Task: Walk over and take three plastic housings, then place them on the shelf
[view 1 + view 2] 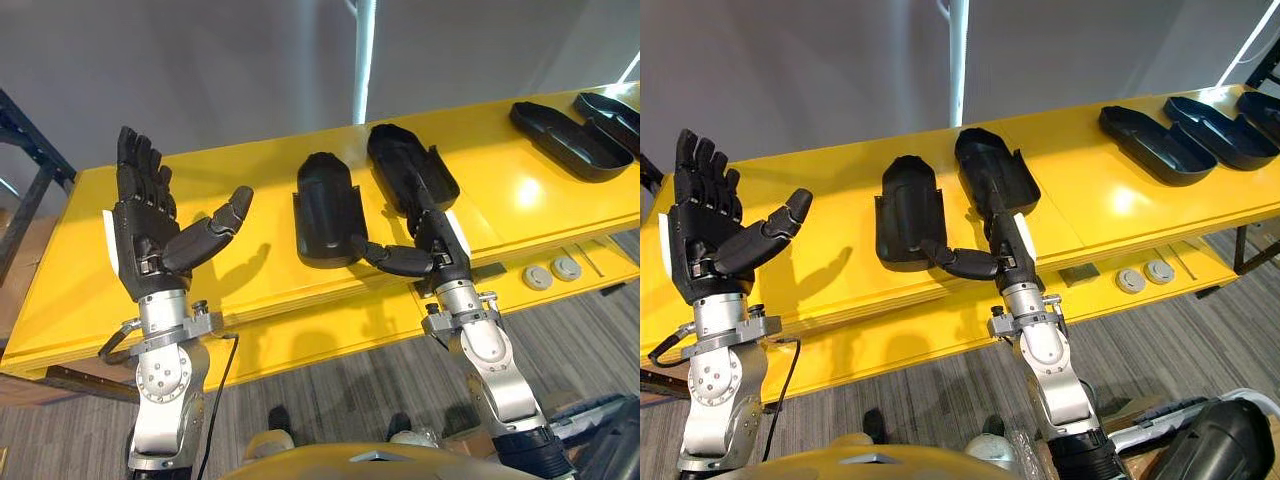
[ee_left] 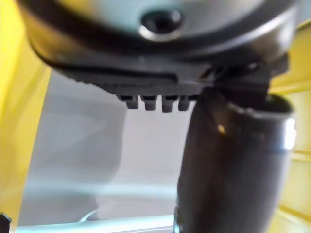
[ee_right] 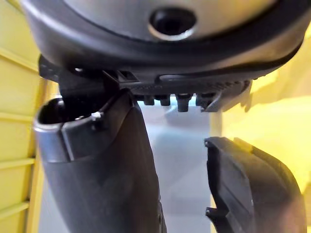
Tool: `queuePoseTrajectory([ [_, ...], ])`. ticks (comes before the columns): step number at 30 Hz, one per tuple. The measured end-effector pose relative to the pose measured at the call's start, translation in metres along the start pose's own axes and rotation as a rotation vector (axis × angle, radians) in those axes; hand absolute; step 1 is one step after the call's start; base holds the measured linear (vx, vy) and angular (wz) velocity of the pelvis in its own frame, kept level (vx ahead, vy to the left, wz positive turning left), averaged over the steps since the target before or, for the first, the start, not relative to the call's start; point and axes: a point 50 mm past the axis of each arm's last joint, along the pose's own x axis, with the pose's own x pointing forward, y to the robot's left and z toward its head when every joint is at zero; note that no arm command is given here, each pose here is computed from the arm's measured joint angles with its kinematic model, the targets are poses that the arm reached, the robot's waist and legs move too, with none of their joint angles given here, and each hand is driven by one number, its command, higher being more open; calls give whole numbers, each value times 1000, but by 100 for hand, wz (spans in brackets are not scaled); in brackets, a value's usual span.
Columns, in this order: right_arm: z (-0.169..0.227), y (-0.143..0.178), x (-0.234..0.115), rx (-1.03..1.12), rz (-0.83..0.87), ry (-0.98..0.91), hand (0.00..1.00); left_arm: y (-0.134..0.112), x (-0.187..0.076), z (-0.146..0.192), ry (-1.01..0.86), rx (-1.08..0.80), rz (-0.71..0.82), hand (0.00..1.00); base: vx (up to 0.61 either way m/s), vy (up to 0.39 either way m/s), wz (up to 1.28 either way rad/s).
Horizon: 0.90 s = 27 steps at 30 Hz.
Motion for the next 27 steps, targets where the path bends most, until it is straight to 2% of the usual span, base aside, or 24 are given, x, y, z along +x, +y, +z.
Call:
queuePoseTrajectory([
  [19, -28, -5, 15, -23, -11, 147, 100, -9, -9, -13, 73, -22, -77, 100, 6, -1, 6],
  [27, -25, -4, 39, -44, 4, 131, 100, -6, -14, -19, 109, -12, -41, 100, 1, -4, 5],
])
